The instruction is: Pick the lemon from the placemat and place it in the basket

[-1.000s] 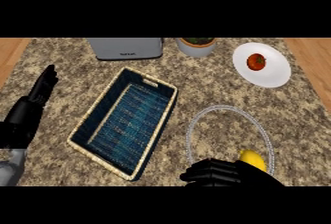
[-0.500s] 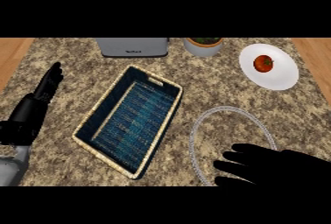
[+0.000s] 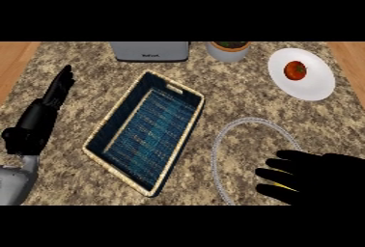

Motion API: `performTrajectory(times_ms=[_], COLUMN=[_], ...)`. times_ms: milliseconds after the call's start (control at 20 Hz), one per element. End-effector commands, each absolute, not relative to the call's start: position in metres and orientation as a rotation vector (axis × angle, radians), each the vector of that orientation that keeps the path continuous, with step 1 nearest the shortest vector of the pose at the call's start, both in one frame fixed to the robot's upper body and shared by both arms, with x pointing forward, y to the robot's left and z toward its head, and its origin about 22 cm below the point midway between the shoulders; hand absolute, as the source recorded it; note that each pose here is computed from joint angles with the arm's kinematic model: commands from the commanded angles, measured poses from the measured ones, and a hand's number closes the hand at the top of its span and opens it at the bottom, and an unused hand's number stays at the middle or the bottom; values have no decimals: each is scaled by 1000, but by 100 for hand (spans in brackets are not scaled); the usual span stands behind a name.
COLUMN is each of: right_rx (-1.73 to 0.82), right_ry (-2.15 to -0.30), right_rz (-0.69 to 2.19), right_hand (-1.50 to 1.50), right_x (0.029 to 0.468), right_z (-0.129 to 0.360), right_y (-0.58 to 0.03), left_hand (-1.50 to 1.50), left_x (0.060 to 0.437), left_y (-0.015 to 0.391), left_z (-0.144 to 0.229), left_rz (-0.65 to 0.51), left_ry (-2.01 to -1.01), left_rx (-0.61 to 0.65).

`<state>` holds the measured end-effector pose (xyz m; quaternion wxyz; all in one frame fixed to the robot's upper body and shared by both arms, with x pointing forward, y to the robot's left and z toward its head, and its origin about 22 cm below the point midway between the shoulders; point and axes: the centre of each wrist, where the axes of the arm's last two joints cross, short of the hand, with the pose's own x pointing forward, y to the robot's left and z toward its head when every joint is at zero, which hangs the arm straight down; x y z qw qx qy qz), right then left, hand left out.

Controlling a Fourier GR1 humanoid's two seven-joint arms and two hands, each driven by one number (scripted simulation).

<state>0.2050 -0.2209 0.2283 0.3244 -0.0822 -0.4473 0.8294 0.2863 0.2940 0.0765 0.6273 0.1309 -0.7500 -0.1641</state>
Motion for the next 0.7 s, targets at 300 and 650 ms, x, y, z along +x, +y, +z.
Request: performTrajectory(times_ms=[300, 650], right_rx=[-226, -272], right_ry=[-1070, -920], right_rz=[2221, 2311], right_hand=[-150, -150], right_x=[220, 230], right_z=[193, 138], right_y=[-207, -201], left_hand=[0, 0], left_x=[287, 289], left_y=[282, 284], left_z=[69, 61], left_rz=[-396, -368], left_ry=[-1728, -1732], left_rx=[296, 274])
